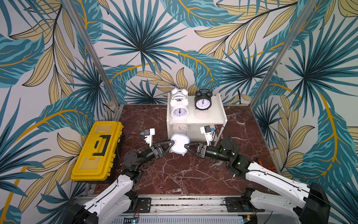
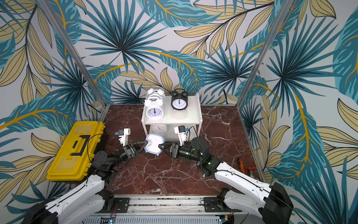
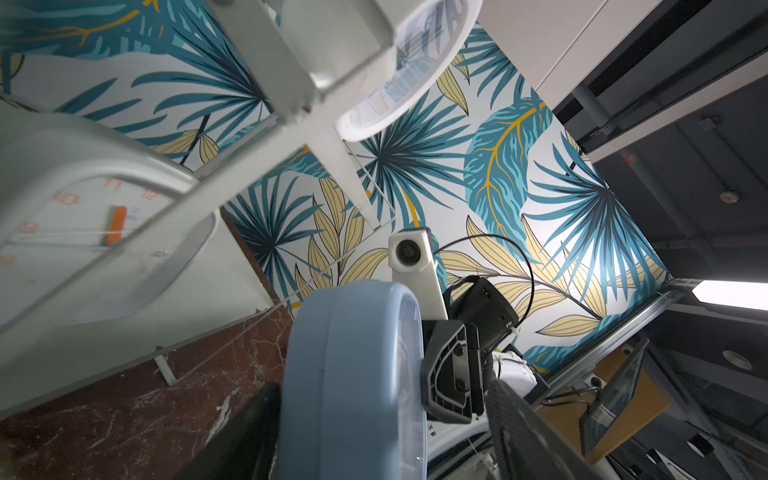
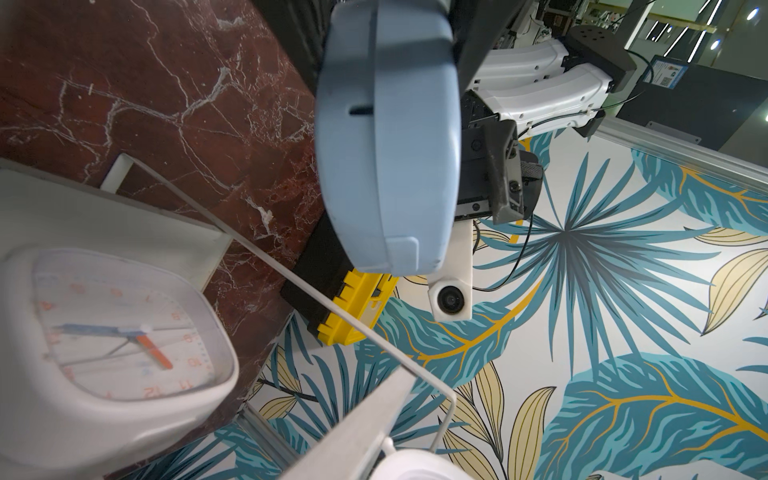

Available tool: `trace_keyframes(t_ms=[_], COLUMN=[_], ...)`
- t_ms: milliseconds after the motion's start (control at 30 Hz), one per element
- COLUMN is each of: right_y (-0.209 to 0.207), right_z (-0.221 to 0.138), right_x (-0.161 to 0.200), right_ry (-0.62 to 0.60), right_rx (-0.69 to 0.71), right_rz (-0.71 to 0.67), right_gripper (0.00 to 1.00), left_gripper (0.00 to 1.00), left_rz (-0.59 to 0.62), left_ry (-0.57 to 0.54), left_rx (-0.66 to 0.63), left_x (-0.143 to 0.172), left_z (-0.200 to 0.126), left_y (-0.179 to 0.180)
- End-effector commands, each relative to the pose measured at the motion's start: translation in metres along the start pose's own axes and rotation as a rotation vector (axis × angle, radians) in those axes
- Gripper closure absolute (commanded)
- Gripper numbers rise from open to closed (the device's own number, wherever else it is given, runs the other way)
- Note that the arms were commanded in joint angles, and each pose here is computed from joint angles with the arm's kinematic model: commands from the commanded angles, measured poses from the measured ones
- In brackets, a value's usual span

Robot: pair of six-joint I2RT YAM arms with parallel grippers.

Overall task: Place the alarm clocks on the shelf by style
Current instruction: Pick up the alarm from the center of the board.

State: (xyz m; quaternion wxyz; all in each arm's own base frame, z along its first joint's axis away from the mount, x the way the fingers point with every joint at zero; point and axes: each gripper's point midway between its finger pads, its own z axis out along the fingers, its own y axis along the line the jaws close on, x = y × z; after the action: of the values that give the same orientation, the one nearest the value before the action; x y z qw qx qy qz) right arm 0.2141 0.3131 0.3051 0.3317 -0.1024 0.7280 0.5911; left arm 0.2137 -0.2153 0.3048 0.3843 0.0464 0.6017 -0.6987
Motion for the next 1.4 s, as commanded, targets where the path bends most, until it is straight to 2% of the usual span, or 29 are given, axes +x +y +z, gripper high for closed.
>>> trace_keyframes(t_ms=[0,133,433,733,800,933,1000,1133,1367], right_y=[0.012,0.013,0.020,0.018,0.018,0.009,0.006,0.005,0.009], right_z=[-0.009,-0.008,-0.013,-0.013,-0.013,-0.016,-0.018,-0.022,-0.018], right_x=[0.001,-0.004,-0.008,-0.005,-0.006,-0.007,-0.006,-0.007,-0.009], right_ry=[0.088,0.124,0.169,0.182,0.175,0.139,0.116,0.064,0.066], right_rx=[0.008,-0.031,-0.123,-0.131,-0.126,-0.088,-0.083,-0.096,-0.119], right_rz=[-0.069,-0.037,-0.004,0.012,0.009,-0.005,0.000,0.011,0.019], right_gripper=[0.86,0.86,0.86,0.83,0.75,0.45,0.37,0.31,0.34], left_gripper=[0.21,0.32,0.40,0.65,0.68,0.71,0.72,0.72,0.72], left_rz=[0.035,0.059,0.092,0.106,0.104,0.108,0.106,0.103,0.101], left_ry=[0.092,0.131,0.118,0.111,0.106,0.082,0.073,0.074,0.086], left_rx=[0.070,0.121,0.132,0.143,0.140,0.138,0.139,0.149,0.159], left_x=[0.010,0.010,0.006,0.006,0.005,0.002,0.001,0.001,0.001], left_z=[0.003,0.005,0.004,0.003,0.003,0.003,0.002,0.002,0.003], left_y=[-0.019,-0.036,-0.046,-0.047,-0.046,-0.045,-0.045,-0.046,-0.049])
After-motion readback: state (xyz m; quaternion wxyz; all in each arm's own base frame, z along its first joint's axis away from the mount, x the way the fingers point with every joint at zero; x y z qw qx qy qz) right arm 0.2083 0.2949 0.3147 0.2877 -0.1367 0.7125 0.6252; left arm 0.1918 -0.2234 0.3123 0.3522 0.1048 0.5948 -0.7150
